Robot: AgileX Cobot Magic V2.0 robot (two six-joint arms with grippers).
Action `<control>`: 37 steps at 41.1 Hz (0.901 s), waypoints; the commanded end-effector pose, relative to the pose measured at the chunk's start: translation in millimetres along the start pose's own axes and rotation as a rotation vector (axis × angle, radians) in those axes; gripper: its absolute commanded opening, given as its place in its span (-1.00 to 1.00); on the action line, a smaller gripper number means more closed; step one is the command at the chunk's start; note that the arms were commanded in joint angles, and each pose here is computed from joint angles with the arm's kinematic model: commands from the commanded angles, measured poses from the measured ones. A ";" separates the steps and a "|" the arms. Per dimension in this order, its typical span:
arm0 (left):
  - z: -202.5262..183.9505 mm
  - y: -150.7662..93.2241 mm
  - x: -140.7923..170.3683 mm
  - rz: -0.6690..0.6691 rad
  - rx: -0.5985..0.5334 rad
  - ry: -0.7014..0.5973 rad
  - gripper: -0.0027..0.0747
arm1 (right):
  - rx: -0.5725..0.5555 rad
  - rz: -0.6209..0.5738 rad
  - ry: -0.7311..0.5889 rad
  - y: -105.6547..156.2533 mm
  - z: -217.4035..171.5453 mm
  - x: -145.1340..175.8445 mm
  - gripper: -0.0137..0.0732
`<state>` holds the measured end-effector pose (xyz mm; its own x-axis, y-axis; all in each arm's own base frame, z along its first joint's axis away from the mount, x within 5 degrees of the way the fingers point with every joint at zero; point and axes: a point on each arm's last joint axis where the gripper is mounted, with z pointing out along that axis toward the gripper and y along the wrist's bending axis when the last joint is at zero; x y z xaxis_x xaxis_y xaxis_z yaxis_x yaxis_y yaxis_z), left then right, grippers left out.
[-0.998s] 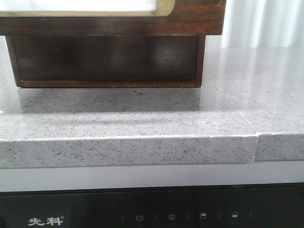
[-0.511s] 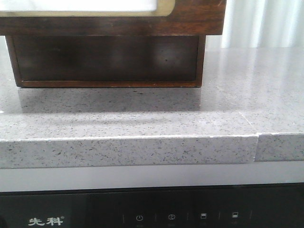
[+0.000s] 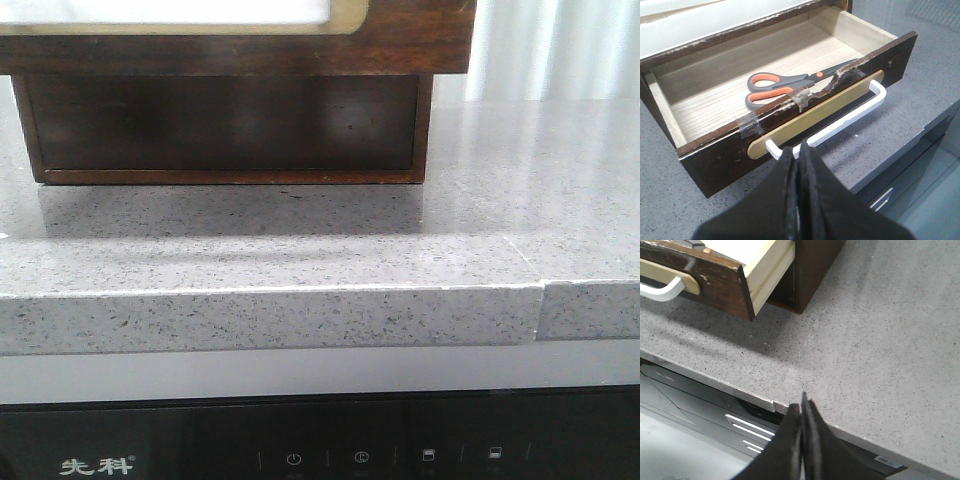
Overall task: Put scissors in drawer with both arms
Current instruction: 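Push the drawer closed away from the robot with the left gripper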
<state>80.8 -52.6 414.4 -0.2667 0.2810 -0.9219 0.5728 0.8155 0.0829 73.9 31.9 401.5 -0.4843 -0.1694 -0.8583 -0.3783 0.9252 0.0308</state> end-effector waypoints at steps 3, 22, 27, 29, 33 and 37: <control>-5.2 5.5 2.2 -0.015 -0.070 -0.109 -0.98 | 0.009 -0.006 -0.092 -0.8 -4.7 -11.1 -0.84; 9.1 10.8 147.9 -0.052 -0.496 -0.436 -0.98 | 0.009 -0.006 -0.093 -0.8 -4.7 -11.1 -0.84; 17.9 9.0 178.7 -0.055 -0.548 -0.477 -0.98 | 0.009 -0.006 -0.093 -0.8 -4.7 -11.1 -0.84; 21.0 8.9 187.2 -0.071 -0.559 -0.495 -0.98 | 0.009 -0.006 -0.093 -0.8 -4.7 -11.1 -0.84; 27.7 9.2 202.2 -0.113 -0.567 -0.521 -0.98 | 0.009 -0.006 -0.093 -0.8 -4.7 -11.1 -0.84; 31.1 9.3 207.8 -0.124 -0.564 -0.503 -0.98 | 0.009 -0.006 -0.094 -0.8 -4.8 -11.2 -0.84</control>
<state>56.2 -3.1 209.8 0.0641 0.0466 -0.9969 0.0519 0.9974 0.0499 73.9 31.9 401.7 -0.4829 -0.1688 -0.8592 -0.3784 0.9251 0.0309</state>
